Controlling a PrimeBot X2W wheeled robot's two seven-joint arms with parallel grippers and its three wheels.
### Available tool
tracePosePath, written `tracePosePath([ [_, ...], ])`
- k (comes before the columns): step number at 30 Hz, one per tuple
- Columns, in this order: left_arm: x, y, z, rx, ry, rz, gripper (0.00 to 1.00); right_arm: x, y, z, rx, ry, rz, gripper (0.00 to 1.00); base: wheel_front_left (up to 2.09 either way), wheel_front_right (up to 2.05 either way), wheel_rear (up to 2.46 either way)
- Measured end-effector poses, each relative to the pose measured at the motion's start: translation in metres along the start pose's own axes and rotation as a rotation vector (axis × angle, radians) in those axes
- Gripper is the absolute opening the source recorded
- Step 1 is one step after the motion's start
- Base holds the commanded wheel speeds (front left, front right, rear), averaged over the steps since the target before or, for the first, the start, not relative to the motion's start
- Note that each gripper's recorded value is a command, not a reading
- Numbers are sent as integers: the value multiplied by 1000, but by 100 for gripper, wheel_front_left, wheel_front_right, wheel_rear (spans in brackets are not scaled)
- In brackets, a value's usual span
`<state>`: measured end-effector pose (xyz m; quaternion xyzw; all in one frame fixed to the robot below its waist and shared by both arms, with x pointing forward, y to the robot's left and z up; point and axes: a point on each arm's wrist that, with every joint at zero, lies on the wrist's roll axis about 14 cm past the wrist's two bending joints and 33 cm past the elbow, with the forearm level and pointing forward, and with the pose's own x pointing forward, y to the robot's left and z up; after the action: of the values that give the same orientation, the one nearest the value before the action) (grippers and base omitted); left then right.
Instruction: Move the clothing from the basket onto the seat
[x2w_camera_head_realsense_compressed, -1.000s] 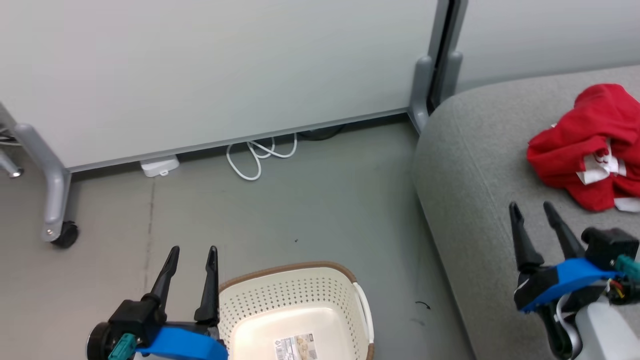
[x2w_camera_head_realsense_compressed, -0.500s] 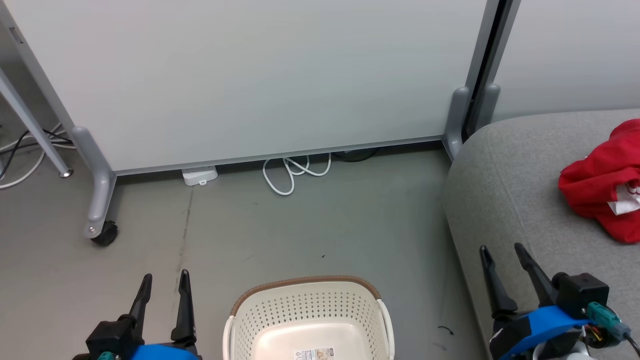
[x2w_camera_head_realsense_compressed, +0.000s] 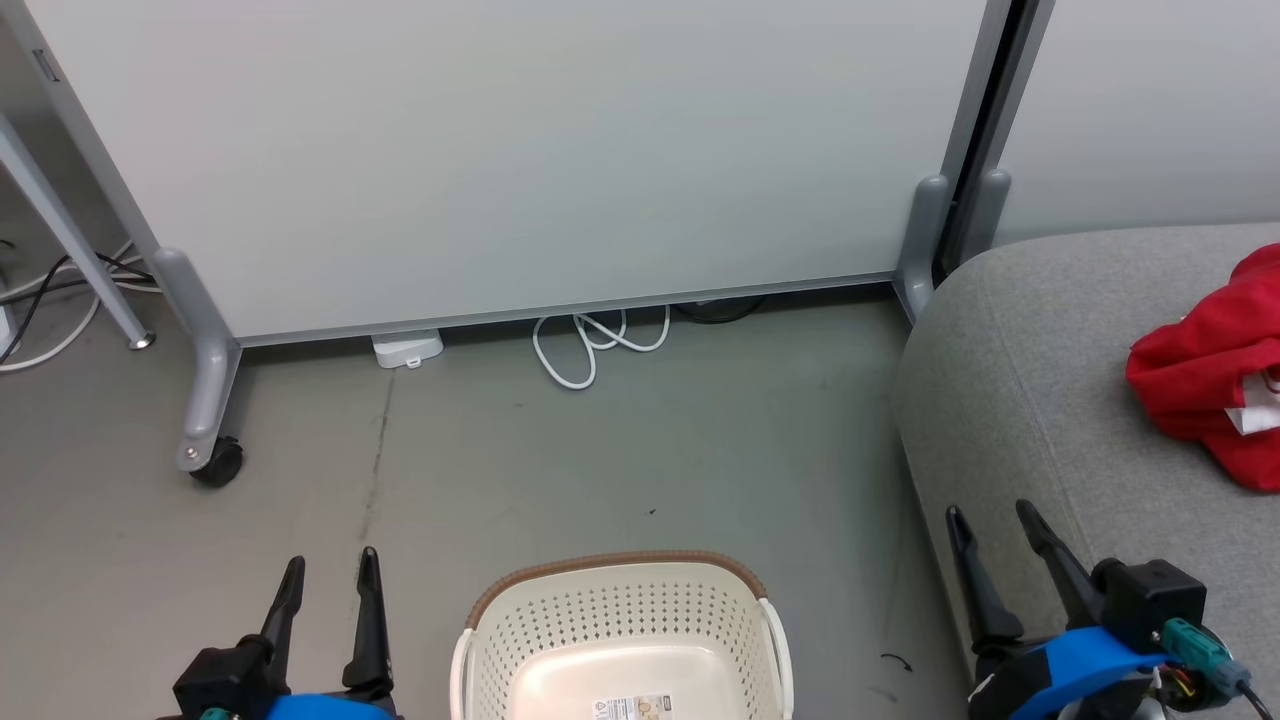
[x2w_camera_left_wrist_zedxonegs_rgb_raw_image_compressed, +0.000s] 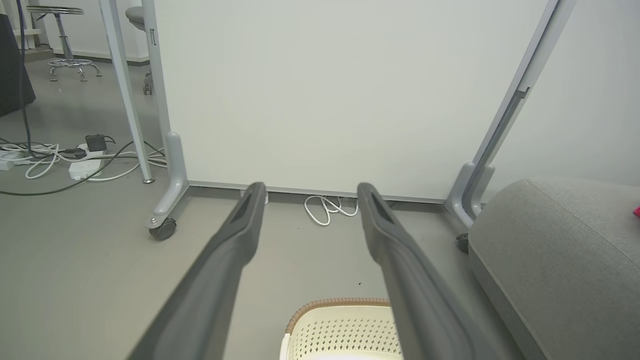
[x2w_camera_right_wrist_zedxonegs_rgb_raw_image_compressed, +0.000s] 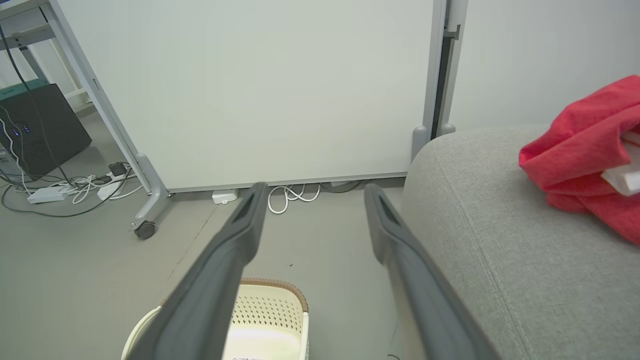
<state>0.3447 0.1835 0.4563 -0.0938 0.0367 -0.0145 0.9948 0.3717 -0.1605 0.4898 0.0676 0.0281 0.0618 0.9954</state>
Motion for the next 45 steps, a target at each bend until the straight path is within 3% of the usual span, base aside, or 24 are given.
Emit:
tracePosePath([
  [11, 0, -2, -2, -10, 5, -5, 100, 0, 3, -1, 24, 7, 2, 100, 0, 0, 0],
  [12, -1, -2, -5, -13, 15, -3, 0, -1, 2, -4, 25, 15, 1, 0, 0, 0, 0],
  [20, -17, 2, -38, -58, 122, 29, 0, -11, -3, -33, 68, 105, -25, 0, 0, 0, 0],
  [45, -3, 14, -21, -448, 88, 117, 0, -8, -17, -26, 476, 73, -99, 0, 0, 0, 0],
])
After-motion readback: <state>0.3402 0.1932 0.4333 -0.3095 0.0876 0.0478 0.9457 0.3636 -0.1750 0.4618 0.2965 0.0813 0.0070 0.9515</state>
